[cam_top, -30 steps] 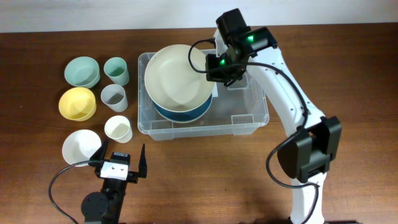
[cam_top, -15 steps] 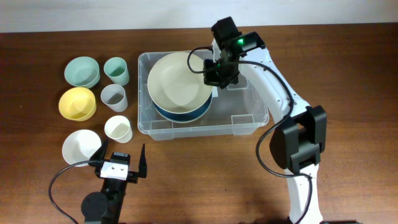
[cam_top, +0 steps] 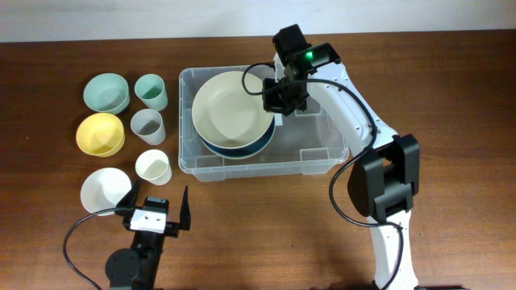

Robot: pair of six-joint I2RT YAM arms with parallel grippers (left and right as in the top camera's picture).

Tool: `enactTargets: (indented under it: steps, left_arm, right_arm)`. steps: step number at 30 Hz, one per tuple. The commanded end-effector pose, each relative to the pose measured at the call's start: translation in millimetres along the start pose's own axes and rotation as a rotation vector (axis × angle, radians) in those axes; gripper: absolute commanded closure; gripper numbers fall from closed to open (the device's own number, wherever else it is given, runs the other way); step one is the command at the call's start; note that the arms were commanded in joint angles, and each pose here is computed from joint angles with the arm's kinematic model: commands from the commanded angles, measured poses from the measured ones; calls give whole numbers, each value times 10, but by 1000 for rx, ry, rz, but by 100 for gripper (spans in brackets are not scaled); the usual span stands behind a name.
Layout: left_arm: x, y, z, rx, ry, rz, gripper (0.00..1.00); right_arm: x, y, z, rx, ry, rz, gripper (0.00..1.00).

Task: Pack container
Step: 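Lower the cream bowl onto the teal plate and open the right gripper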

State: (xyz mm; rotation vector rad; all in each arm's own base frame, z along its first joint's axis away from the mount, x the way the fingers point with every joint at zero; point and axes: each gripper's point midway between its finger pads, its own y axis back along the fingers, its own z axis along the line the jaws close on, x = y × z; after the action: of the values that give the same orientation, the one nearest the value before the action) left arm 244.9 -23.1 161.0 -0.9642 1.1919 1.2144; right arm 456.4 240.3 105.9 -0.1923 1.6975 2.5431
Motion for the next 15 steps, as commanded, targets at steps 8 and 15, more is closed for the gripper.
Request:
enactTargets:
  steps: [8, 15]
  left_arm:
    - [16, 3, 23, -11, -9, 3, 1]
    - [16, 3, 23, -11, -9, 3, 1]
  right_arm:
    - [83, -155, 89, -69, -15, 60, 94]
    - [94, -169, 89, -70, -17, 66, 59]
